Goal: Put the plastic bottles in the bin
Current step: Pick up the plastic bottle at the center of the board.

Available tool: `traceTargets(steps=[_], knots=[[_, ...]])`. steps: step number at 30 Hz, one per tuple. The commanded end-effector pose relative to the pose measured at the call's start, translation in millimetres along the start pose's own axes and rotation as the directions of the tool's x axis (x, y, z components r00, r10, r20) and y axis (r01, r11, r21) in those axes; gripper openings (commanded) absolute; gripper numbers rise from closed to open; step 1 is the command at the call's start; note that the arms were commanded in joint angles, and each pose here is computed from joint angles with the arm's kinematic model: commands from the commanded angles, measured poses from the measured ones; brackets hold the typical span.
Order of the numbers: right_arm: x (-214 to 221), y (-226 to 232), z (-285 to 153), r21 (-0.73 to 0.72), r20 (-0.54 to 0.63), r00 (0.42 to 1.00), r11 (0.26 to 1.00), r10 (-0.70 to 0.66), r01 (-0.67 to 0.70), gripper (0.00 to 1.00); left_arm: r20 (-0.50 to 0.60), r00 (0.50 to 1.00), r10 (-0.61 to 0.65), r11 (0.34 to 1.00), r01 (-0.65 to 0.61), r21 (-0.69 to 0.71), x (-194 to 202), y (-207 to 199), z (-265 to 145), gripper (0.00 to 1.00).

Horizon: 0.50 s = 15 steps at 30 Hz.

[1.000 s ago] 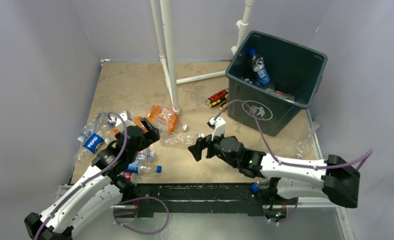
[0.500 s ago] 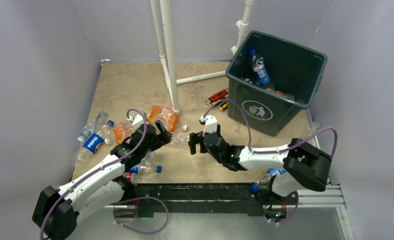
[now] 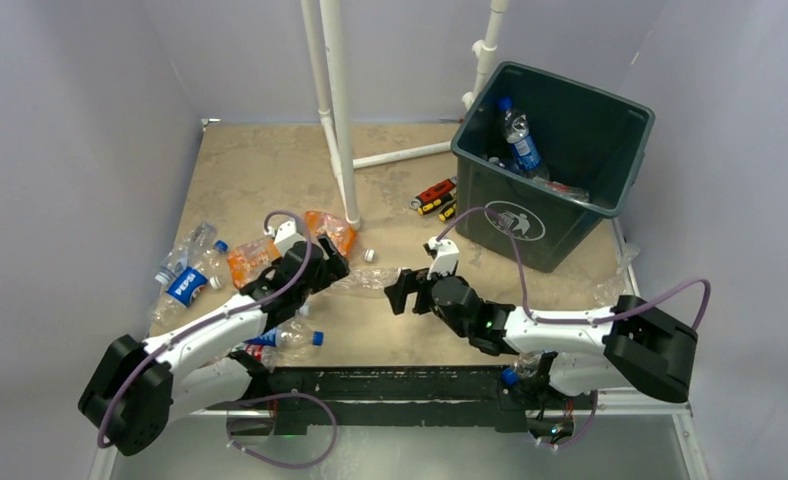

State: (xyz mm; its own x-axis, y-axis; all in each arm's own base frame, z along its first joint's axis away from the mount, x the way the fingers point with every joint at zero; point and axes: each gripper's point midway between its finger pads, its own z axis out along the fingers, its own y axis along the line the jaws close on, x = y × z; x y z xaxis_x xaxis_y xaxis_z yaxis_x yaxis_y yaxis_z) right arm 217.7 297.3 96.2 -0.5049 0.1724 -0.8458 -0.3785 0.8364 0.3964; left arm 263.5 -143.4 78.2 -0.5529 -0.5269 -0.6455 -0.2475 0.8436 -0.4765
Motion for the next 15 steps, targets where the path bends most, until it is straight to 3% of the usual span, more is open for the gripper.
traceTargets(steps=[1, 6, 15], knots=[[-14, 20, -13, -0.097, 0.027, 0.993, 0.989, 0.112, -0.109, 0.95, 0.017, 1.000, -0.009, 1.000, 0.009, 0.017, -1, -11, 15, 0.87], [-22, 23, -27, -0.128, 0.041, 0.990, 0.983, 0.137, -0.131, 0.95, 0.003, 1.000, -0.026, 0.999, 0.026, 0.026, 9, -8, 23, 0.83], [-16, 5, -34, -0.067, 0.046, 0.965, 0.965, 0.258, -0.255, 0.96, -0.067, 0.996, -0.054, 0.978, 0.066, 0.198, 37, -16, 16, 0.58]])
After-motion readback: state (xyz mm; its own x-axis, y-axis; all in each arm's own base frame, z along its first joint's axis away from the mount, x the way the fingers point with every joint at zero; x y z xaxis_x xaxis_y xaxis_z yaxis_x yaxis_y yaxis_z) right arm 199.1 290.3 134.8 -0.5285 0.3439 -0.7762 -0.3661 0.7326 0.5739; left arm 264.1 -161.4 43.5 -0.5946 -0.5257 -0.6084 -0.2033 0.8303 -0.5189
